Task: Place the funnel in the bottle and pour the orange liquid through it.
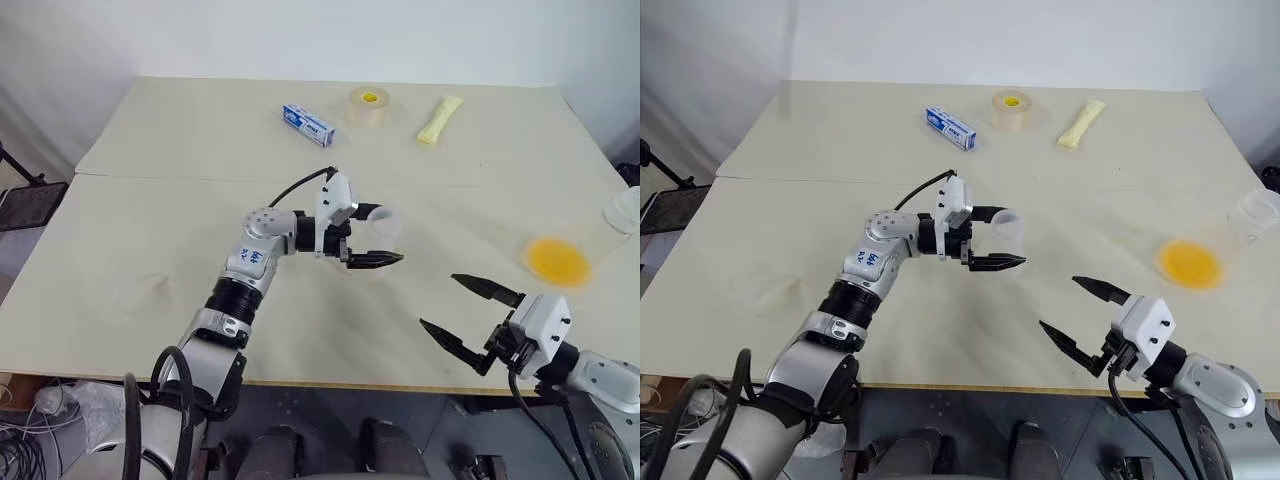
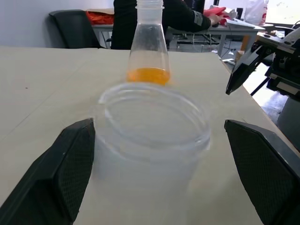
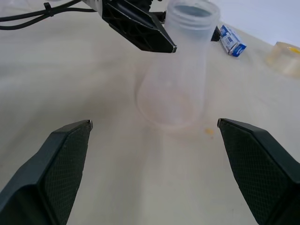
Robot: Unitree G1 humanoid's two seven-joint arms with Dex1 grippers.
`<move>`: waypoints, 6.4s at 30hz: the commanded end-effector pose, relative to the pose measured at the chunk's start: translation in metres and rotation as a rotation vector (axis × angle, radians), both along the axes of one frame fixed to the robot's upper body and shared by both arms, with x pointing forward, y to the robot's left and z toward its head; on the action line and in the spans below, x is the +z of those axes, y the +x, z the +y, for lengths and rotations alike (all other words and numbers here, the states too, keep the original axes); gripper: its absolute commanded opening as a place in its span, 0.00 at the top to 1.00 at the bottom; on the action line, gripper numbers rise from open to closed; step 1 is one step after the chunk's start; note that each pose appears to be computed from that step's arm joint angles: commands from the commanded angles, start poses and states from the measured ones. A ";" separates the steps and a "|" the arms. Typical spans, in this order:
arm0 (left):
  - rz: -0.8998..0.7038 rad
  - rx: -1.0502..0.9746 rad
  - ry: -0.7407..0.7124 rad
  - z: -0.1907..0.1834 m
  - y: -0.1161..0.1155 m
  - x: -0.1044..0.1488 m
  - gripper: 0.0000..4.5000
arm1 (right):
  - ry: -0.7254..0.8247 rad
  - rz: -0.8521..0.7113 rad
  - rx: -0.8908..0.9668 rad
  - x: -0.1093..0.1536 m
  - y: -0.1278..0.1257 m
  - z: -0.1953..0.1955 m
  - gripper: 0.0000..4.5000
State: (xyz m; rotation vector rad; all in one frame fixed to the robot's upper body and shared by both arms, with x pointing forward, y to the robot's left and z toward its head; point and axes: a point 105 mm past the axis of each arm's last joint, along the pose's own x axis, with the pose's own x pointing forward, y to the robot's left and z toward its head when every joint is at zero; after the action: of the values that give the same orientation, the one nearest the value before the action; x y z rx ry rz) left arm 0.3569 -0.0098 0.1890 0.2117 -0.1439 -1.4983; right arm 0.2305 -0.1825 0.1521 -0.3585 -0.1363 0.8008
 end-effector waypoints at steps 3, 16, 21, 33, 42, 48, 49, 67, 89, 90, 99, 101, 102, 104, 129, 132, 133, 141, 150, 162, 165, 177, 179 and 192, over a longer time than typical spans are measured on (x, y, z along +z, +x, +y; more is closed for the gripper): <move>-0.015 0.019 -0.028 0.006 0.000 0.011 0.00 | -0.002 -0.050 -0.006 0.010 -0.002 -0.001 0.00; -0.034 0.069 -0.025 0.008 0.007 0.006 0.00 | -0.006 -0.055 -0.004 0.011 0.000 0.000 0.00; -0.037 0.068 -0.028 0.006 0.008 0.005 0.00 | -0.007 -0.054 -0.012 0.010 -0.002 -0.001 0.00; -0.070 0.141 -0.013 0.031 0.017 0.013 0.00 | -0.010 -0.045 -0.024 0.009 -0.008 -0.001 0.00; -0.093 0.233 0.045 0.058 0.029 0.019 0.00 | -0.014 -0.051 -0.013 0.011 0.000 -0.003 0.00; -0.045 0.305 0.037 0.111 0.016 0.025 0.00 | -0.007 -0.024 0.035 0.009 0.003 -0.001 0.00; -0.035 0.325 0.018 0.119 0.011 0.027 0.00 | -0.010 -0.018 0.047 0.008 0.004 -0.001 0.00; 0.056 0.912 -0.029 0.274 -0.118 -0.012 0.00 | 0.013 0.132 0.384 0.003 0.013 0.016 0.00; 0.189 1.304 -0.079 0.333 -0.152 -0.059 0.00 | 0.009 0.127 0.474 0.000 0.037 0.035 0.00; 0.193 1.295 -0.073 0.333 -0.147 -0.061 0.00 | 0.011 0.125 0.471 0.000 0.036 0.036 0.00; 0.234 1.188 0.029 0.324 -0.119 -0.081 0.00 | -0.002 0.113 0.430 0.001 0.033 0.029 0.00; 0.232 1.179 0.026 0.323 -0.117 -0.081 0.09 | -0.006 0.111 0.422 0.001 0.032 0.027 0.00; 0.235 1.185 0.022 0.324 -0.116 -0.081 0.13 | -0.007 0.110 0.418 0.001 0.032 0.027 0.00; 0.242 1.186 0.021 0.326 -0.114 -0.080 0.27 | -0.008 0.109 0.408 0.001 0.031 0.025 0.00; -0.034 0.661 0.038 0.248 -0.041 0.031 0.99 | -0.020 -0.018 0.278 0.023 0.037 0.013 0.00; -0.077 0.577 0.071 0.226 -0.020 0.047 0.99 | -0.025 -0.042 0.245 0.029 0.036 0.010 0.00; -0.107 0.546 0.067 0.219 -0.014 0.055 0.99 | -0.026 -0.051 0.232 0.031 0.035 0.008 0.00; -0.273 0.284 0.075 0.162 0.015 0.092 0.99 | -0.016 -0.089 0.172 0.038 0.029 0.005 0.00; -0.390 -0.060 0.132 0.100 0.013 0.102 0.99 | 0.026 -0.088 0.125 0.039 0.014 0.005 0.00; -0.490 -0.234 0.275 0.063 0.007 0.098 0.99 | 0.092 -0.099 0.062 0.043 0.001 0.008 0.00; -0.503 -0.261 0.309 0.056 0.006 0.096 0.99 | 0.116 -0.117 0.044 0.048 0.000 0.008 0.00; -0.606 -0.312 0.483 0.046 0.006 0.089 0.99 | 0.117 -0.133 0.021 0.051 -0.001 0.008 0.00; -0.621 -0.318 0.505 0.045 0.006 0.088 0.99 | 0.118 -0.135 0.018 0.051 -0.001 0.008 0.00; -0.658 -0.346 0.665 0.035 0.007 0.082 0.99 | 0.111 -0.139 -0.002 0.050 0.000 0.005 0.00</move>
State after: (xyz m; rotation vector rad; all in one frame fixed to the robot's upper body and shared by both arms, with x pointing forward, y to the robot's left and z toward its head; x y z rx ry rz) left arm 0.3701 0.0268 0.2685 1.1902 -0.2378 -1.6718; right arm 0.2339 -0.1771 0.1908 -0.2790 -0.2560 0.7772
